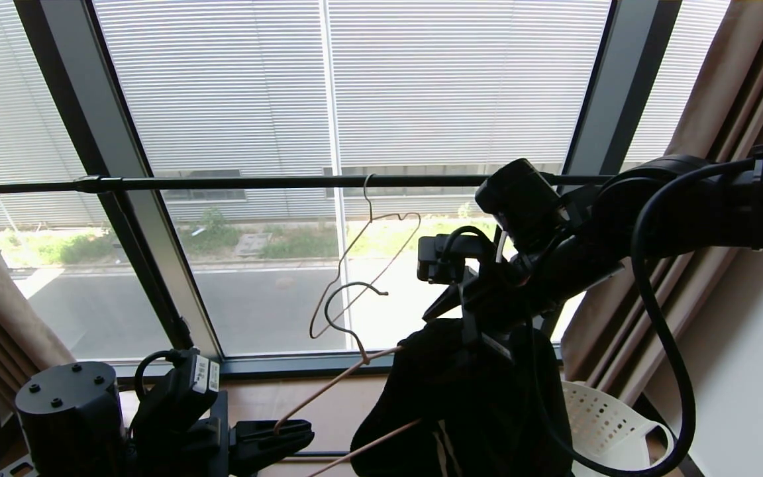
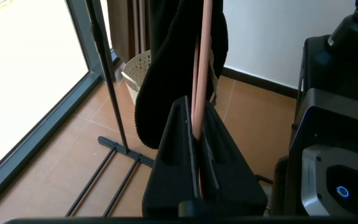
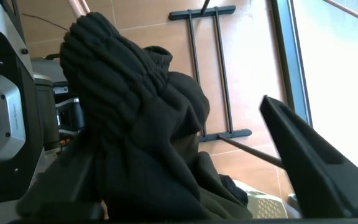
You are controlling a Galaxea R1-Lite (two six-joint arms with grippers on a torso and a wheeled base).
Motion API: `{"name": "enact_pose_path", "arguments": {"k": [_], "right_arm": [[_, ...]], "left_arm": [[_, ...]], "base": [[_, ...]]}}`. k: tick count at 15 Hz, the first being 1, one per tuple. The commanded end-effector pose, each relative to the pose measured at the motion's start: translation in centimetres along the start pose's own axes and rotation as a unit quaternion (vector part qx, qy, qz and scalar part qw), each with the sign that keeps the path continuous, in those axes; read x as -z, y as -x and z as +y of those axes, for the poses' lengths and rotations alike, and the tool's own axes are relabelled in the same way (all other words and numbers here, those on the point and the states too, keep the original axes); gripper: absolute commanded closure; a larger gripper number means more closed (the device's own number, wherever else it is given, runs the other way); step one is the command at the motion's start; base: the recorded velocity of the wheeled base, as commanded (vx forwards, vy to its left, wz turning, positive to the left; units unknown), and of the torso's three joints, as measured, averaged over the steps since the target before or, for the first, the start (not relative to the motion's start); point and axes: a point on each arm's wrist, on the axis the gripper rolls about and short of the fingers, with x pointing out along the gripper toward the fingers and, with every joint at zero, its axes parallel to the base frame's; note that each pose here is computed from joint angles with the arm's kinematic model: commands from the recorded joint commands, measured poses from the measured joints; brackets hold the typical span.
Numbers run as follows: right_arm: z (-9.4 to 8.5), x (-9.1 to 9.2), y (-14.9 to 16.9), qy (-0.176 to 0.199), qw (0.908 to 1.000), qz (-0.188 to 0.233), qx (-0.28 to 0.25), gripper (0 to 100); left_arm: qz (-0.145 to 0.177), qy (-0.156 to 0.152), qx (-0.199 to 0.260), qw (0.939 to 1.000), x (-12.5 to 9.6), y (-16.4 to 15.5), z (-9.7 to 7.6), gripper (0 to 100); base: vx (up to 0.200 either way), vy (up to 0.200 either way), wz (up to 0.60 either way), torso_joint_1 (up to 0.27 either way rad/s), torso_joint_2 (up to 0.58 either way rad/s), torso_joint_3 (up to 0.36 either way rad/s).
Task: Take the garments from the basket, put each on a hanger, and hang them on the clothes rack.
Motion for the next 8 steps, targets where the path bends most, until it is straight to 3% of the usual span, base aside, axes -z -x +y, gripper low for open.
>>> {"name": "enact_pose_path", "arguments": {"k": [1,8], "right_arm": [[0.33,-0.13,-0.24,0.003,1.0000,0.002,-0.005,100],[1.05,0.20,0.41,0.004,0.9999,0.001,-0.010,100]], "left_arm": [[0.000,0.000,0.000,1.0000,0.01,-0.01,0.01,100],[0.005,-0.001,0.002,1.0000,0.26,-0.15,0.07,100]], "base": [[0.000,0.000,0.00,0.000,0.00,0.000],[0.000,0.000,0.00,0.000,0.00,0.000]]}}
